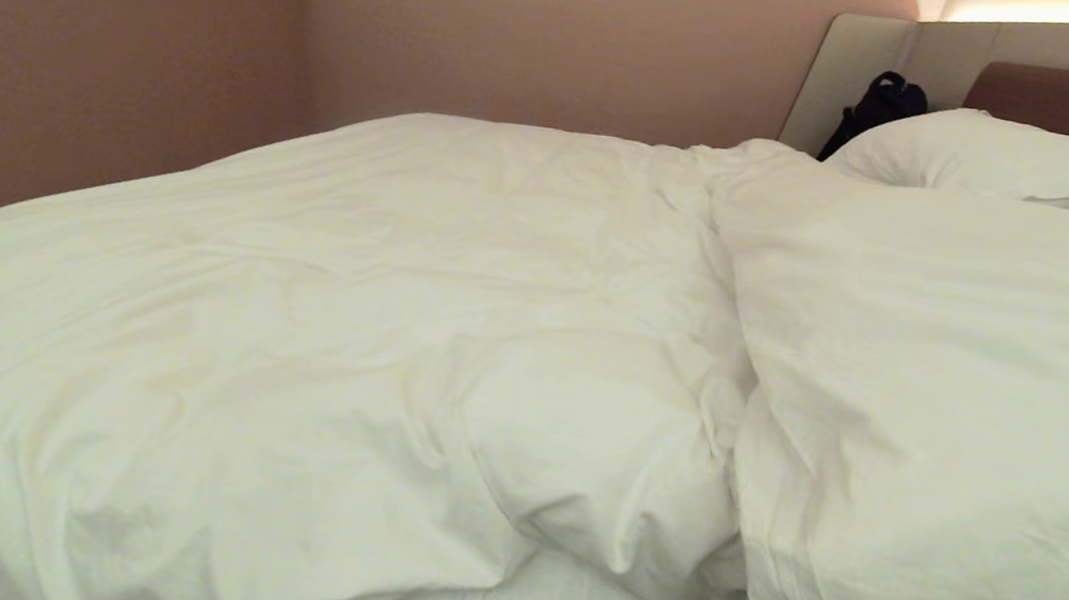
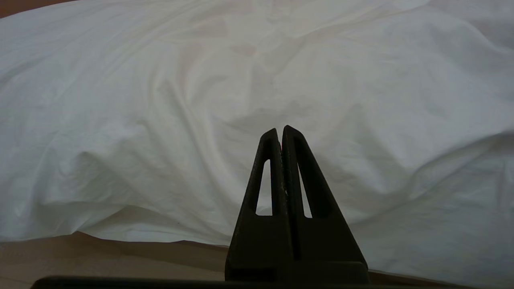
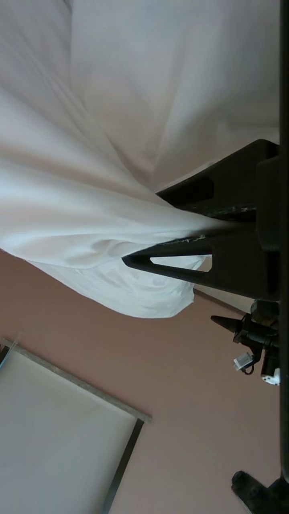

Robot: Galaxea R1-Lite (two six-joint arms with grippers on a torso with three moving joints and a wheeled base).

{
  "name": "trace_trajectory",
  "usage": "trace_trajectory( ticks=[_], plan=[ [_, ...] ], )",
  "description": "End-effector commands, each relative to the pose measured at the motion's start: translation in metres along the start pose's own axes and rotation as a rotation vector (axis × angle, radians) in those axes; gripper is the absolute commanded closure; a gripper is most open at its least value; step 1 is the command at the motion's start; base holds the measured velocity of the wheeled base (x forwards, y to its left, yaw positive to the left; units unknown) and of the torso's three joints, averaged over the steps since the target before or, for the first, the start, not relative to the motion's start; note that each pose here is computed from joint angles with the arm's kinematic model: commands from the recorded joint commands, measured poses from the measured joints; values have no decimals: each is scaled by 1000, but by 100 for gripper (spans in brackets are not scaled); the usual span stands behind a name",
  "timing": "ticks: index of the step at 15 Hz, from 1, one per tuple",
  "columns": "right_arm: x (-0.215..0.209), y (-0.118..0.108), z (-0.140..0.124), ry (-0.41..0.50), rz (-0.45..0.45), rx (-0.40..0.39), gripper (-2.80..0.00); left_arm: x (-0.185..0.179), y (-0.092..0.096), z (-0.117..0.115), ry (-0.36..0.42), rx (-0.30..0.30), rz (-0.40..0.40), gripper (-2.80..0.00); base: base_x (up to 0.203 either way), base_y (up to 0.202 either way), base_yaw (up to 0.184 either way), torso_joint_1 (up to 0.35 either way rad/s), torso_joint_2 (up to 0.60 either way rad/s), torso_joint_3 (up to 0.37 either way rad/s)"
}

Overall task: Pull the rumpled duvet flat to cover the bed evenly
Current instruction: Flatten the corners of the folded blanket

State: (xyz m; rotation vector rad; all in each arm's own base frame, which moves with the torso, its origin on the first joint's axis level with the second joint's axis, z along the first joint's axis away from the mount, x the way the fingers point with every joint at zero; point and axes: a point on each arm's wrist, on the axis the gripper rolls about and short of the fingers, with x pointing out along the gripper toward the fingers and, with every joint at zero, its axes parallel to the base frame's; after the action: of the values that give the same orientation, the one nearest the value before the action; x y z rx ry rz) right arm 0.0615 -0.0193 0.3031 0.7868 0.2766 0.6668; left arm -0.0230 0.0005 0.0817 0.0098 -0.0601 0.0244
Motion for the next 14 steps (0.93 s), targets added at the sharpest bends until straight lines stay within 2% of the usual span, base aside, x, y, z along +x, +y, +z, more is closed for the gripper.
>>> trace_trajectory(
  ticks=[1, 5, 8, 11, 14],
  plan=[
    [-4, 9, -17, 5, -3, 30, 0, 0, 0, 0, -1, 0, 1, 0, 0, 0, 0, 0, 0, 0],
    [-5, 3, -24, -21, -65, 151, 0, 0, 0, 0, -1, 0, 1, 0, 0, 0, 0, 0, 0, 0],
    [-5, -5, -31, -55, -147, 265, 0, 0, 0, 0, -1, 0, 1, 0, 0, 0, 0, 0, 0, 0],
    [-4, -18, -29, -142, -287, 328, 0, 0, 0, 0, -1, 0, 1, 0, 0, 0, 0, 0, 0, 0],
    [3, -43, -13, -196, -441, 401, 0, 0, 0, 0, -1, 0, 1, 0, 0, 0, 0, 0, 0, 0]
  ],
)
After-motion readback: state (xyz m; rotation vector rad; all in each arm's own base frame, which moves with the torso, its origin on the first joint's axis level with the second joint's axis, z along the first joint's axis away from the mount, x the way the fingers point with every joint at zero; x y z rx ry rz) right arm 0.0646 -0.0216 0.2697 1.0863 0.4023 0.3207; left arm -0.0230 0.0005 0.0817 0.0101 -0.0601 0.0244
